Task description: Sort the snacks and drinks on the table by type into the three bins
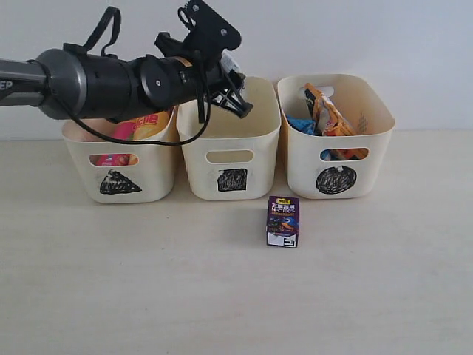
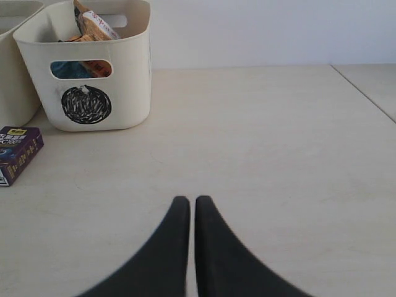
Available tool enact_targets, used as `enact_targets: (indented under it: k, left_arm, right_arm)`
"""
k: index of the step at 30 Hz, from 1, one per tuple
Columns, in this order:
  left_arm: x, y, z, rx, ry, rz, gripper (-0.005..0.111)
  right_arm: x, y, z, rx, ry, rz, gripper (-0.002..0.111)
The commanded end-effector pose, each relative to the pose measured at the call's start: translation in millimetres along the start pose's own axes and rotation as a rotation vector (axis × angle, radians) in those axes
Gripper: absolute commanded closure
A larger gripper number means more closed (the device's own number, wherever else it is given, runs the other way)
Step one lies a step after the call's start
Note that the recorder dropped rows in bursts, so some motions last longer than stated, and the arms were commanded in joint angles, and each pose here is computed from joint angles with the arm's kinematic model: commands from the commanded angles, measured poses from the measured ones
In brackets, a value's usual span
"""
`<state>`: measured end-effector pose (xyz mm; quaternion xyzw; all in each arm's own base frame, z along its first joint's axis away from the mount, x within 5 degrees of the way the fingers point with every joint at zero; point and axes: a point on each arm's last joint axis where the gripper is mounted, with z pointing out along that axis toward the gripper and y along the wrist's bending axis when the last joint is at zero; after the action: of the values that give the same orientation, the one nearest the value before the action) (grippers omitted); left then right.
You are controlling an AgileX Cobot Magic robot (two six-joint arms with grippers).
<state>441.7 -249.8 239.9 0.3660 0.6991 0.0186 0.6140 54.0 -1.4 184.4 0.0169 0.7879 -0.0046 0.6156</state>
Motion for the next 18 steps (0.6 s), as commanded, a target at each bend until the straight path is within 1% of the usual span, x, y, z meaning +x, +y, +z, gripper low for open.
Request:
enact_targets:
  k: [1,5,11,13,14,16,18]
  left_arm:
    - [-7.4,3.4,6.9,-0.013,-0.026,-0.029,0.103]
    - [-5.7,2.4,7.9,-0.012,-0.022,-0.029,0.103]
    - [-1.3,-2.7,8.3,0.04,0.019,-0.028,0.102]
    - [0.0,-4.5,8.2,0.06,0.035,-0.028,0.094]
    - [0.7,-5.3,8.1,0.069,0.042,-0.028,0.087]
    - [1.2,-6.1,8.0,0.077,0.048,-0.028,0.071]
    - [1.9,-7.0,7.9,0.087,0.056,-0.028,0.051]
  right_arm:
    - [0.2,-0.3,0.0,0.005,-0.011,0.0,0.108]
    - [0.2,-0.3,0.0,0.005,-0.011,0.0,0.108]
    - [0.2,-0.3,0.0,0.005,-0.011,0.0,0.108]
    - [0.2,-0.3,0.0,0.005,-0.011,0.0,0.108]
    - [0.2,-0.3,0.0,0.005,-0.011,0.0,0.108]
    - [0.2,-0.3,0.0,0.005,-0.011,0.0,0.108]
    - [0.2,-0.3,0.0,0.005,-0.011,0.0,0.108]
